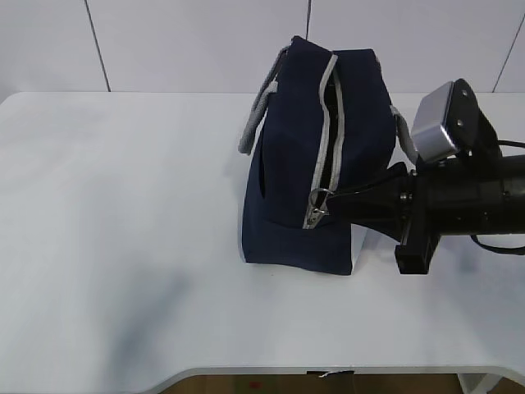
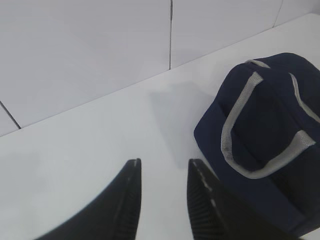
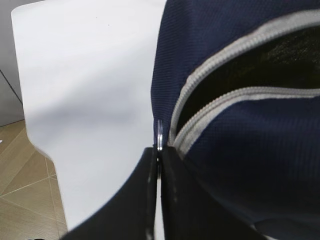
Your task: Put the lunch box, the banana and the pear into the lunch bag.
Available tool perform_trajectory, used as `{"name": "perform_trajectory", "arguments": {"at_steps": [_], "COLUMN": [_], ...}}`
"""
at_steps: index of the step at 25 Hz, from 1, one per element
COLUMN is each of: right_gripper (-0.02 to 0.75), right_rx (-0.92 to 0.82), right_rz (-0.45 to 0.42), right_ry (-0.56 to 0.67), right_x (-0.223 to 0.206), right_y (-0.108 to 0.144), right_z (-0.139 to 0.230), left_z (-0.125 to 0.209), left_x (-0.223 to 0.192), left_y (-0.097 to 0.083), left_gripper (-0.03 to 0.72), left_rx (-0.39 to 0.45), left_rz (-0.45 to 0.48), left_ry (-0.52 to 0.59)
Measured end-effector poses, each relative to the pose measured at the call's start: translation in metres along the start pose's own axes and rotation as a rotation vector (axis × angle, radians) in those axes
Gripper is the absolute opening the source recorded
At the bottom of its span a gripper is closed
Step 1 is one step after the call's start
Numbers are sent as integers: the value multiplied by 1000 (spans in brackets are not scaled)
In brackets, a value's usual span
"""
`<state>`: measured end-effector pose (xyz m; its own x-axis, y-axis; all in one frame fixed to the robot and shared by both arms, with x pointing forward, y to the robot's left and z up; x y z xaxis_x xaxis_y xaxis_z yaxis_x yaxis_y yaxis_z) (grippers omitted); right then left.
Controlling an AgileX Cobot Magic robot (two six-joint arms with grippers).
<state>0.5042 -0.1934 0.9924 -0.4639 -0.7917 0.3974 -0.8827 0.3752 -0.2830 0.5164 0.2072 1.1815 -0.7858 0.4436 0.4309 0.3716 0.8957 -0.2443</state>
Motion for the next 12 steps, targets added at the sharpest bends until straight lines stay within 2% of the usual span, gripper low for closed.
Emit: {"name": "perform_trajectory", "arguments": {"at_steps": [12], "right_gripper": [6], "right_rx": [35], "right_rz": [26], "right_ry": [-52], "right_x": [2], "right_y": [-13], "right_z": [-19], "left_z": [3], "left_x": [0], "left_y": [-1], "left_gripper": [239], "left_rx": [0], "left_rz": [6], "left_ry": [29]}}
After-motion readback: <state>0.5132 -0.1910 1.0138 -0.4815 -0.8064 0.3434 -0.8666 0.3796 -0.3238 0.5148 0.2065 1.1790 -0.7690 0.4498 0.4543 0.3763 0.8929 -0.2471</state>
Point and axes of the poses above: a point on each arm's last joint axis where the gripper is mounted, x pointing back along that axis away from the gripper, y along the wrist's bending axis when the last joint is at zero, z = x × y, the point moved 1 cm from there along -x, pointing out along that axis toward the gripper, and after that the axes turned 15 degrees about x, right-handed, at the moved point
